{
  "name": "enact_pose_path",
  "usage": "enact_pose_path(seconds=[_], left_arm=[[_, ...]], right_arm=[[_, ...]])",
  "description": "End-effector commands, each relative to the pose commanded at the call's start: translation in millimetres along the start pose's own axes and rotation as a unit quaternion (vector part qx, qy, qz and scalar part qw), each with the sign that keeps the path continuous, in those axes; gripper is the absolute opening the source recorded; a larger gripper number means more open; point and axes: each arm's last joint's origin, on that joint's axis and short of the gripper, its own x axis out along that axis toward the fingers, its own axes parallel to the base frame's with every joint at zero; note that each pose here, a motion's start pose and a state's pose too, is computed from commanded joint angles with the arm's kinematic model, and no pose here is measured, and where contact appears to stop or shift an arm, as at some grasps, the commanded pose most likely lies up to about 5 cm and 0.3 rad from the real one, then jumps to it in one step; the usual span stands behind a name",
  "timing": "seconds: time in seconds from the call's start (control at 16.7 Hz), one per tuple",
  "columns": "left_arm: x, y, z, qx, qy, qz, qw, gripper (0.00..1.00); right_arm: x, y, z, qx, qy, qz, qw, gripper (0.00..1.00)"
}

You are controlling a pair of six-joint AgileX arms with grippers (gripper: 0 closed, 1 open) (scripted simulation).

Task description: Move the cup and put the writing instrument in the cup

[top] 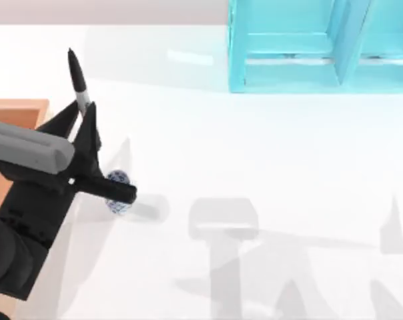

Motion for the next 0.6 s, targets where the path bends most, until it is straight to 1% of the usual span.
enact_pose_path(seconds=[0.24,0.54,0.6], left_arm=[[15.1,1.7,-10.2,-0.001,0.000,0.001,1.000,0.00],[16.8,2.0,-11.0,-0.001,-0.001,0.001,1.000,0.00],[16.8,2.0,-11.0,-0.001,-0.001,0.001,1.000,0.08]], right_arm=[[0.0,0.0,0.0,0.000,0.000,0.000,1.000,1.00],[0.0,0.0,0.0,0.000,0.000,0.000,1.000,1.00],[0.0,0.0,0.0,0.000,0.000,0.000,1.000,1.00]])
